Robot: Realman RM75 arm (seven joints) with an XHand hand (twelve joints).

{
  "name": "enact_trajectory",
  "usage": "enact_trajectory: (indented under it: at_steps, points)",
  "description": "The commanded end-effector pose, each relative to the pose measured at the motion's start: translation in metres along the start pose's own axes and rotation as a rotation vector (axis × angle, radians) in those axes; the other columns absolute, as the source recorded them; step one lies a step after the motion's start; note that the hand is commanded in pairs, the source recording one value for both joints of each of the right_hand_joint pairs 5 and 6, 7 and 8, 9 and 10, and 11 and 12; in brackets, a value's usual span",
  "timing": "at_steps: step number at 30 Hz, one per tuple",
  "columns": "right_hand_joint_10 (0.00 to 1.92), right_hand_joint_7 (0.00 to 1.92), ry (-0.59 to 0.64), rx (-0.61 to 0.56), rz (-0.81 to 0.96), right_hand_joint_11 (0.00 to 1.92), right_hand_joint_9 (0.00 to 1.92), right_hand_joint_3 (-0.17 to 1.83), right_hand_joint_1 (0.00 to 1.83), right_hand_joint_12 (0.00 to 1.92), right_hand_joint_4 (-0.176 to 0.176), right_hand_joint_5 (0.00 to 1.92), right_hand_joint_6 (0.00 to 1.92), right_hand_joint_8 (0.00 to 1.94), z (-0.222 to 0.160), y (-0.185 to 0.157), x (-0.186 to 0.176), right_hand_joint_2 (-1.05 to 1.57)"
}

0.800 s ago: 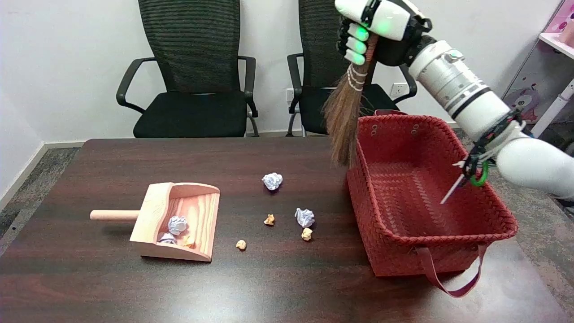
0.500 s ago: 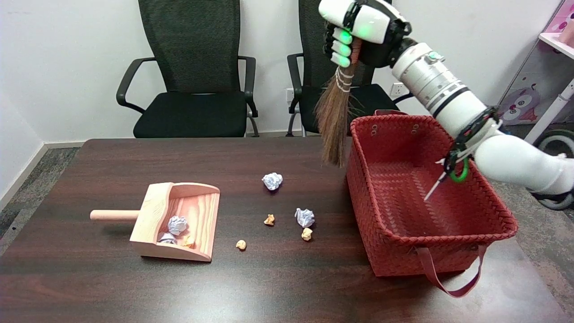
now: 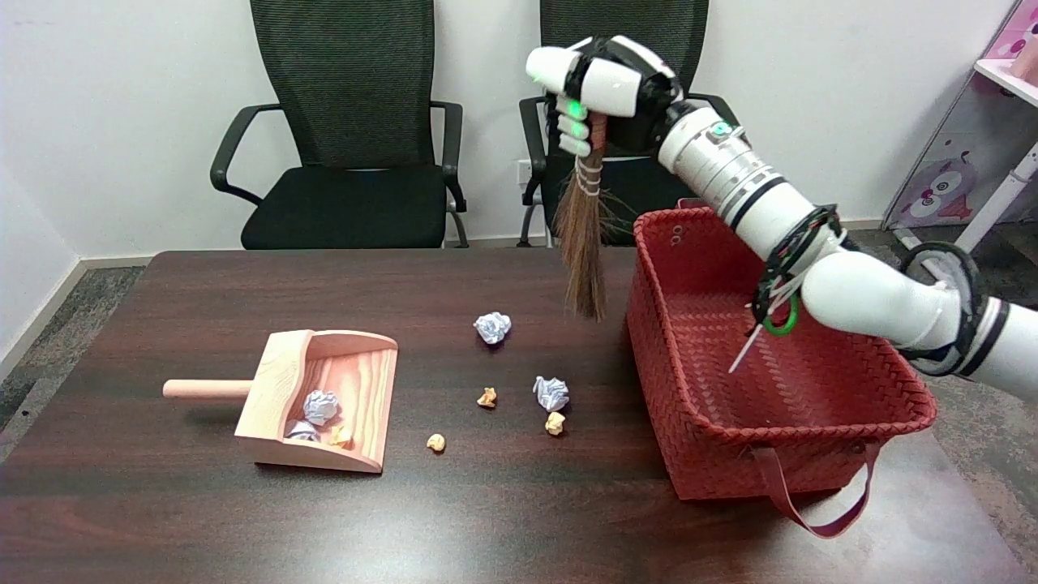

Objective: Sweep the paper ball into the dustpan.

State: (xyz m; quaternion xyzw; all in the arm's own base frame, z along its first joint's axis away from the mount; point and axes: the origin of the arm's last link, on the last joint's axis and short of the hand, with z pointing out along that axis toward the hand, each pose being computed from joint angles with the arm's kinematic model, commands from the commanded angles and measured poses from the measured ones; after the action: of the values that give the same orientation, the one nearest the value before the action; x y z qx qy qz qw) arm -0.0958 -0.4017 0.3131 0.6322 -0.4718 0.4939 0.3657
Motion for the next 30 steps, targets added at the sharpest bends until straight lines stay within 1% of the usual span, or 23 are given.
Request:
enact_trajectory:
  at_steps: [1, 8, 12, 22, 30]
  points:
    - [1.92, 1.92, -0.073, -0.109, -0.180, 1.92, 1.92, 1.24, 0.98, 1.92, 0.050, 1.92, 1.92, 1.92, 0.019, 0.045, -0.030, 1.57]
    - [1.92, 1.92, -0.114, -0.154, -0.211, 1.92, 1.92, 1.25, 0.99, 1.92, 0.051, 1.92, 1.92, 1.92, 0.027, 0.068, -0.048, 1.57]
    - [1.92, 1.92, -0.163, -0.172, -0.248, 1.92, 1.92, 1.25, 0.99, 1.92, 0.050, 1.92, 1.92, 1.92, 0.031, 0.077, -0.062, 1.57]
    - [1.92, 1.92, -0.221, -0.161, -0.319, 1.92, 1.92, 1.29, 0.99, 1.92, 0.050, 1.92, 1.92, 1.92, 0.039, 0.078, -0.081, 1.57]
    - [1.92, 1.92, -0.253, -0.110, -0.485, 1.92, 1.92, 1.30, 0.99, 1.92, 0.051, 1.92, 1.92, 1.92, 0.045, 0.071, -0.090, 1.57]
